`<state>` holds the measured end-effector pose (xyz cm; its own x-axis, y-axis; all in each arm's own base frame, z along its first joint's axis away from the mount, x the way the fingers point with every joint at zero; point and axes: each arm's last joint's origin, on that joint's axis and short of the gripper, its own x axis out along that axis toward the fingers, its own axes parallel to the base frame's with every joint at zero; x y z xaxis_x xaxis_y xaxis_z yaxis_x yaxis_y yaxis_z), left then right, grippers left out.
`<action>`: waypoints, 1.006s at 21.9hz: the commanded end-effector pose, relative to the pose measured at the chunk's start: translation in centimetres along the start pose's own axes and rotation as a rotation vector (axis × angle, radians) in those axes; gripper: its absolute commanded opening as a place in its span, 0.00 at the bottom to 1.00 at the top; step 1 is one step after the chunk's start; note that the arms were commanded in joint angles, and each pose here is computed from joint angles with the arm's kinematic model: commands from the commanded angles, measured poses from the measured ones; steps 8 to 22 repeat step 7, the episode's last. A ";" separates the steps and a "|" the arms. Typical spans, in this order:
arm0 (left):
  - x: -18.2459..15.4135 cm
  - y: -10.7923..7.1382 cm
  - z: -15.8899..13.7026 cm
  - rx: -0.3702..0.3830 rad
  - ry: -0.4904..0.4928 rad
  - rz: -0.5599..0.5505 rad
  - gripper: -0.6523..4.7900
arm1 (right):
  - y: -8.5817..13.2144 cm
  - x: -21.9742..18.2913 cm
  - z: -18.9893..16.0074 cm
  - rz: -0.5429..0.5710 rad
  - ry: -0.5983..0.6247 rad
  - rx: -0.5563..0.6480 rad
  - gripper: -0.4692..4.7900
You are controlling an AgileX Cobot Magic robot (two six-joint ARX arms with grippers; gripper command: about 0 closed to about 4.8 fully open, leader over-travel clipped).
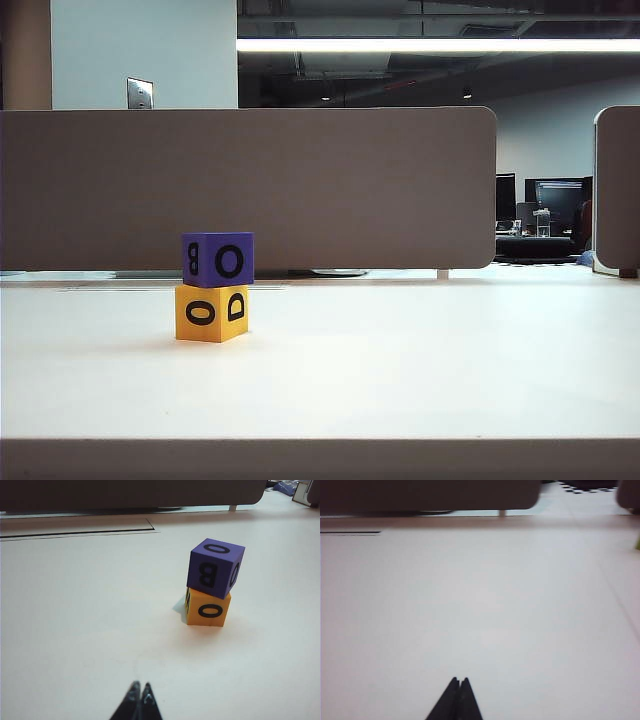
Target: Stack the letter block on the right onto the letter block on the left.
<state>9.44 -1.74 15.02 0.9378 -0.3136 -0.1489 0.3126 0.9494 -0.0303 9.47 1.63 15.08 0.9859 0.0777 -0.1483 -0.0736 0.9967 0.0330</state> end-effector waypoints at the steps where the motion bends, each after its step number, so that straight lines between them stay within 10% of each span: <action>1: 0.0 0.0 0.0 -0.001 0.006 -0.002 0.11 | -0.6 0.1 0.0 -0.063 -0.017 0.013 0.09; 22: 0.0 0.0 0.0 -0.001 0.006 -0.002 0.11 | -0.6 0.1 0.0 -0.066 -0.018 0.013 0.09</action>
